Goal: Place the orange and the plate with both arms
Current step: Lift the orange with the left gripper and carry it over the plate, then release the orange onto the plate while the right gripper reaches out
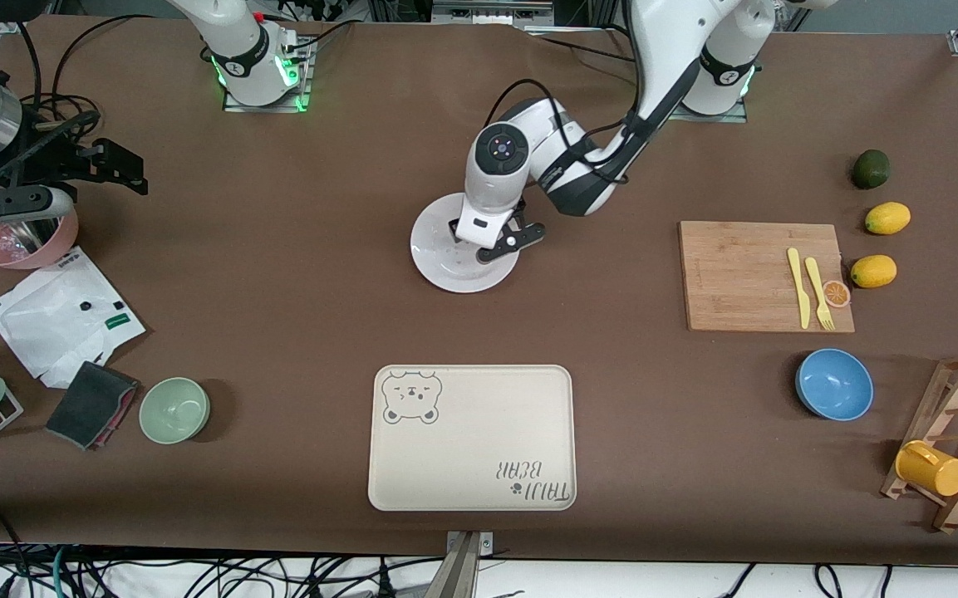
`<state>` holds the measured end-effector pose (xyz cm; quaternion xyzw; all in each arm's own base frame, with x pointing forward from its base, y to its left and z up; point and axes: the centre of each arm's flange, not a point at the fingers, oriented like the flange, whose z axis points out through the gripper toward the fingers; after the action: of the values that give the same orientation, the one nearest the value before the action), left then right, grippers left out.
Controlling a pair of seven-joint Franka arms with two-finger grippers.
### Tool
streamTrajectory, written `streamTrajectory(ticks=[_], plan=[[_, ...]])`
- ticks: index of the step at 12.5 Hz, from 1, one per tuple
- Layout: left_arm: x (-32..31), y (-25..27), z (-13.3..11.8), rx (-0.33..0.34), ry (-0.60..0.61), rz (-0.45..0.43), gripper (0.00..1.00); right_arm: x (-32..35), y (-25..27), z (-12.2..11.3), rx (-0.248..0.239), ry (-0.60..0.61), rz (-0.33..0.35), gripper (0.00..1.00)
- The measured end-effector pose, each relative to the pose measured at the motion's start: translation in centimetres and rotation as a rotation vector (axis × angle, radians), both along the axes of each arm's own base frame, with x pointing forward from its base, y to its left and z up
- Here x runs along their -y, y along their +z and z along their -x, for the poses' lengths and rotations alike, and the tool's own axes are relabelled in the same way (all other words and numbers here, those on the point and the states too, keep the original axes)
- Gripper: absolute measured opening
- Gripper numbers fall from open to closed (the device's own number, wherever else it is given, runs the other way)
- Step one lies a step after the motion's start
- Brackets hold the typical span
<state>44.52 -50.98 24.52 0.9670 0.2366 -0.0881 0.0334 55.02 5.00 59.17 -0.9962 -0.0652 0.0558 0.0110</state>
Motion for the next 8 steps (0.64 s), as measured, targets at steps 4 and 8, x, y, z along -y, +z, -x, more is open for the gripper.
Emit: streamTrajectory(ticks=[4, 8], plan=[[1.6, -3.2, 0.9, 0.028, -0.006, 0.003, 0.78, 0.0, -0.4, 0.0, -0.007, 0.001, 0.0, 1.0], [1.6, -3.5, 0.5, 0.073, -0.038, -0.022, 1.0, -1.4, -3.7, -1.1, -0.053, 0.002, -0.063, 1.0]])
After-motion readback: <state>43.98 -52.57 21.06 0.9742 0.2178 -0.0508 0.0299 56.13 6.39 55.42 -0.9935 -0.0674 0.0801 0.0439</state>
